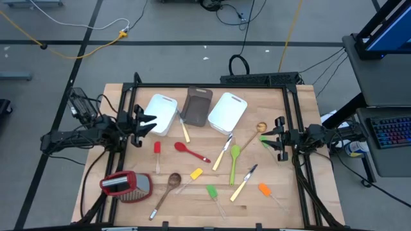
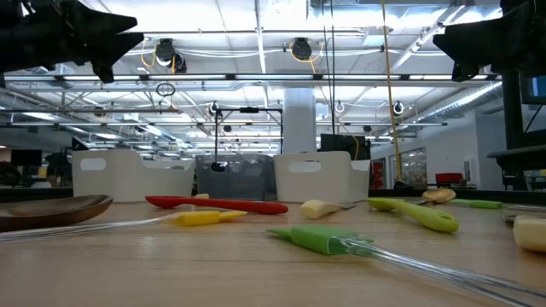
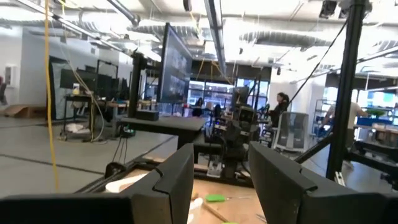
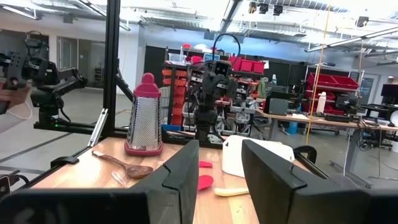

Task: Pick & Place Kitchen Items
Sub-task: Put the red serving spoon into the left white bin

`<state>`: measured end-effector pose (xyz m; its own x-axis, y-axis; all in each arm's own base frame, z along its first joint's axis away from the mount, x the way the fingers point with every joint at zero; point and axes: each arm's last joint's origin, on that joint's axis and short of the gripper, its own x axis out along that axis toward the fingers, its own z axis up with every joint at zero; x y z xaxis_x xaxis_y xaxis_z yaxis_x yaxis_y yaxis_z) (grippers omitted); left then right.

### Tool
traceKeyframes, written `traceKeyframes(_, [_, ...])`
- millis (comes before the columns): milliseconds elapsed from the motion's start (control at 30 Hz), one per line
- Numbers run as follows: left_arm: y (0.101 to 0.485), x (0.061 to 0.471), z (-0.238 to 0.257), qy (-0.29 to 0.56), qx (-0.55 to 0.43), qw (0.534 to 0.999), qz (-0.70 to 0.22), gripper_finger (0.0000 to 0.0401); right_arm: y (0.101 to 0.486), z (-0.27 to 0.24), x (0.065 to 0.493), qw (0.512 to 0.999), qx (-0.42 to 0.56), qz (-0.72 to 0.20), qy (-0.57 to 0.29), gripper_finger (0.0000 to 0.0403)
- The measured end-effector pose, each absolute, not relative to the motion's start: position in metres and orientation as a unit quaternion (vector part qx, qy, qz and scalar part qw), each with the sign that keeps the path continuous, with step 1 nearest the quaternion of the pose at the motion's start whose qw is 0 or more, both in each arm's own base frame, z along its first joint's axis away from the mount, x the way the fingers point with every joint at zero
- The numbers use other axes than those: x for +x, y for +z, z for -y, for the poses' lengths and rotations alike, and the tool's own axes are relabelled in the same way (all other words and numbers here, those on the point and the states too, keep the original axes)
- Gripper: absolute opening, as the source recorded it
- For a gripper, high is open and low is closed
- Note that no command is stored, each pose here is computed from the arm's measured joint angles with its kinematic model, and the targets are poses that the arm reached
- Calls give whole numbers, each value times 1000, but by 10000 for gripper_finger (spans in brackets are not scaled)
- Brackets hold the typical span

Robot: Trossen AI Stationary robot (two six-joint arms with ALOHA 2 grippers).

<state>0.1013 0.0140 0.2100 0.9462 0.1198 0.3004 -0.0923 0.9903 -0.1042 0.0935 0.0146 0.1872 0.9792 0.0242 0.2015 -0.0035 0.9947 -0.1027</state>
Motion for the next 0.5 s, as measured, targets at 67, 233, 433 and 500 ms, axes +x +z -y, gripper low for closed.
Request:
traceKeyframes(67, [215, 105, -15, 55, -46, 987, 145, 159, 187, -15, 94, 993, -51, 103, 7, 114])
traceKeyframes(233, [230, 117, -16, 55, -57, 990, 117, 159, 191, -14, 93, 991, -50, 121, 3, 114])
traceKeyframes(433, [251, 141, -20, 62, -67, 995, 46, 159, 203, -14, 89, 979, -96, 182, -12, 114])
traceKeyframes(500, [258, 150, -21, 71, -71, 995, 16, 159, 207, -13, 87, 973, -110, 204, -19, 114])
